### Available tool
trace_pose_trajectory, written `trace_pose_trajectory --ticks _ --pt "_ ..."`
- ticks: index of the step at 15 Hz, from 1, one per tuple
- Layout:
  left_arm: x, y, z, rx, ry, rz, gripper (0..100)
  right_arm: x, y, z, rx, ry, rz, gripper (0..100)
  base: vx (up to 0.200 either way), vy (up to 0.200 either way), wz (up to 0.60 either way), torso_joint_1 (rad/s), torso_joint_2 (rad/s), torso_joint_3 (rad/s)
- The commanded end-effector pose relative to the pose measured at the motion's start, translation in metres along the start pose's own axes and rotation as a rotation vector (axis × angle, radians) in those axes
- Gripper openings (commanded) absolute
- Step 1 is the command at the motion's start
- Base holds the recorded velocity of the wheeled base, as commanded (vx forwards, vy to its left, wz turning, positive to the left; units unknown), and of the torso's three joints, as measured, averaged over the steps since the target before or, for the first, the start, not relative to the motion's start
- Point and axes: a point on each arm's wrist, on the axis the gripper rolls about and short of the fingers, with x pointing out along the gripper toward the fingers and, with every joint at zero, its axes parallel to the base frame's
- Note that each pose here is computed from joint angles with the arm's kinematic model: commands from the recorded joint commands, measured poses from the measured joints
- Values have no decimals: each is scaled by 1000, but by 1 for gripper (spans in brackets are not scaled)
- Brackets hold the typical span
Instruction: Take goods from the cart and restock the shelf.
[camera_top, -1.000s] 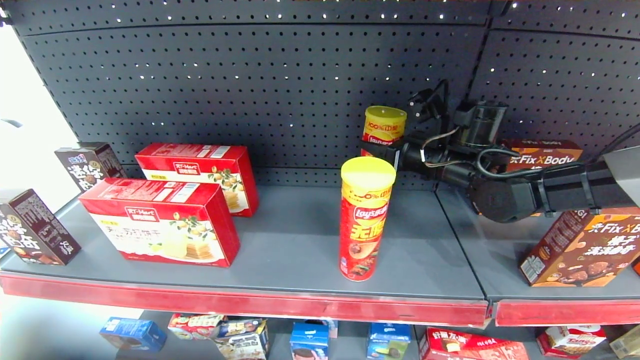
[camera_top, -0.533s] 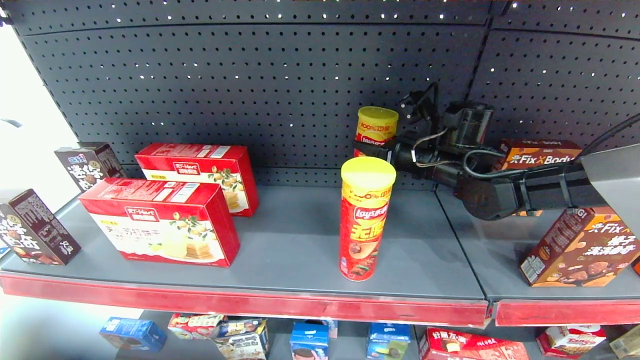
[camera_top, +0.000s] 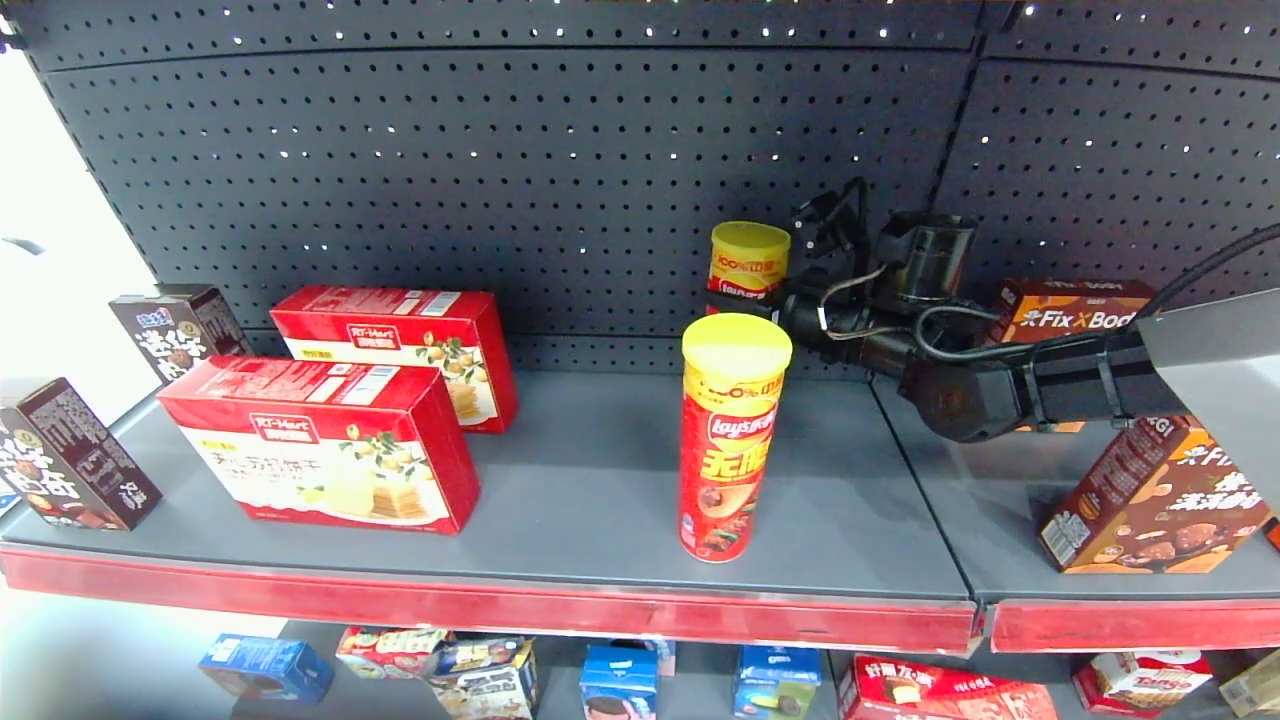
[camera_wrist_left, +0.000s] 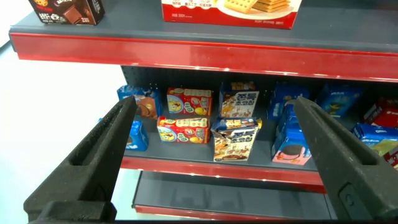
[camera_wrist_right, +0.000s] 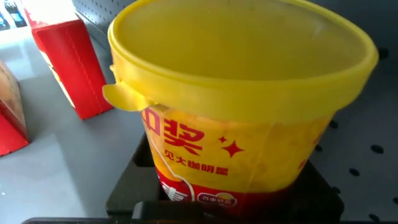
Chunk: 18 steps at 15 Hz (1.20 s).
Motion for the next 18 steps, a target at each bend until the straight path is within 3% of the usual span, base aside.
trace_pose_trajectory --ticks 1,7,8,13,18 --pt "0 0 0 0 1 0 100 1 0 -3 2 4 3 0 0 0 0 0 0 0" --pt "0 0 0 0 1 0 100 2 -2 -8 -8 12 20 0 0 0 0 0 0 0" --pt "0 0 0 0 1 0 100 2 -2 -9 -9 14 20 100 0 0 0 0 0 0" --pt "0 0 0 0 1 0 100 -4 0 -6 -4 21 17 100 0 0 0 0 0 0" --pt "0 0 0 0 1 0 100 -35 13 -7 27 92 21 100 0 0 0 0 0 0"
